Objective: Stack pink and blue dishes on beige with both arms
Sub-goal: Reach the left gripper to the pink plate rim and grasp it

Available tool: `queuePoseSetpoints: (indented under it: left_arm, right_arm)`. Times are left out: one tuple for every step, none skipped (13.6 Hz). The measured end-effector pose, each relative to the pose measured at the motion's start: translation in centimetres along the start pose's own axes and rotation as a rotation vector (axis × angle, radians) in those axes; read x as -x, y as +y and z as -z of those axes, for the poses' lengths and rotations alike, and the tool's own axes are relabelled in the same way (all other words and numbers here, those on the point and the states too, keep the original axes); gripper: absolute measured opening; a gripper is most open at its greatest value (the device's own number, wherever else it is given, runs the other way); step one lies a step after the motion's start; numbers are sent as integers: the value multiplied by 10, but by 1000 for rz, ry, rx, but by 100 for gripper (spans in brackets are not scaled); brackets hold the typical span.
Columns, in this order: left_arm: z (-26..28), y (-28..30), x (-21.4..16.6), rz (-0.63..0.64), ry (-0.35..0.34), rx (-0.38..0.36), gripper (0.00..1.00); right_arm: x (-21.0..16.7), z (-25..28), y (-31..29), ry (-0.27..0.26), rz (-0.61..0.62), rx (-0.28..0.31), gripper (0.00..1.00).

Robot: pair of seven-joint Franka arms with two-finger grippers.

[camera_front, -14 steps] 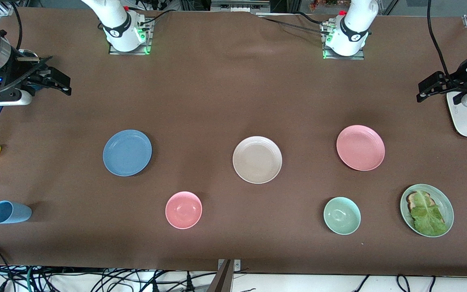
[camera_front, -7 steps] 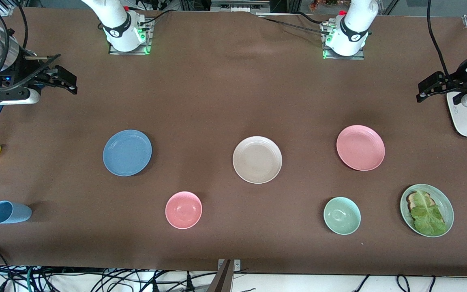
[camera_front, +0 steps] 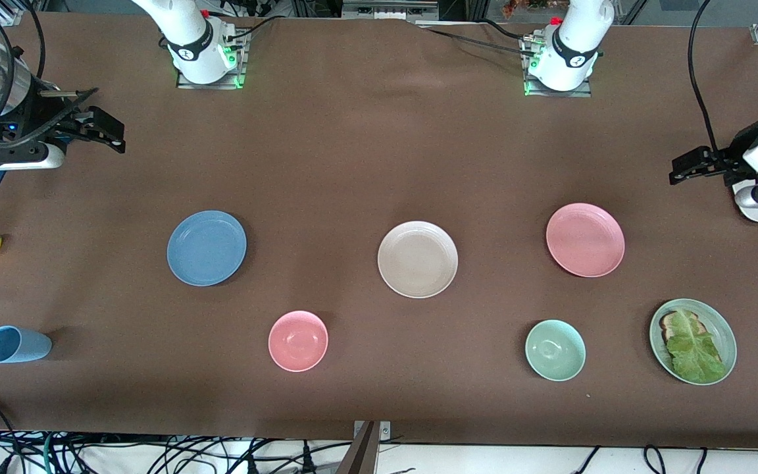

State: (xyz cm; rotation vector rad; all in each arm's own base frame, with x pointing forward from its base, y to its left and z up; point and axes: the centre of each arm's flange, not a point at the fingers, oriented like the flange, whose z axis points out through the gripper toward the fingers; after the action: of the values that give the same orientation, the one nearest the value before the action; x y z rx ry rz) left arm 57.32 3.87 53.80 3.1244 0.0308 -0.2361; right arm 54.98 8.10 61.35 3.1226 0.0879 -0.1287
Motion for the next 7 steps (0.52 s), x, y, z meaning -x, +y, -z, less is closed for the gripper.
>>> queuePoseSetpoints:
  left_arm:
    - [-19, -12, -9, 18, -34, 6, 100]
    - [-40, -24, -18, 33, -71, 12, 100]
    - [-62, -36, -27, 39, -102, 20, 100]
    - [-84, -51, -37, 35, -118, 29, 100]
    - [-105, -69, -45, 10, -127, 42, 100]
    - [-122, -82, -50, -19, -136, 63, 100]
    - [-137, -90, -54, -38, -146, 85, 100]
  right_arm:
    - [0, 0, 0, 0, 0, 0, 100]
    - [0, 0, 0, 0, 0, 0, 100]
    - [0, 0, 0, 0, 0, 0, 100]
    - [0, 0, 0, 0, 0, 0, 100]
    - [0, 0, 0, 0, 0, 0, 100]
    - [0, 0, 0, 0, 0, 0, 100]
    - [0, 0, 0, 0, 0, 0, 100]
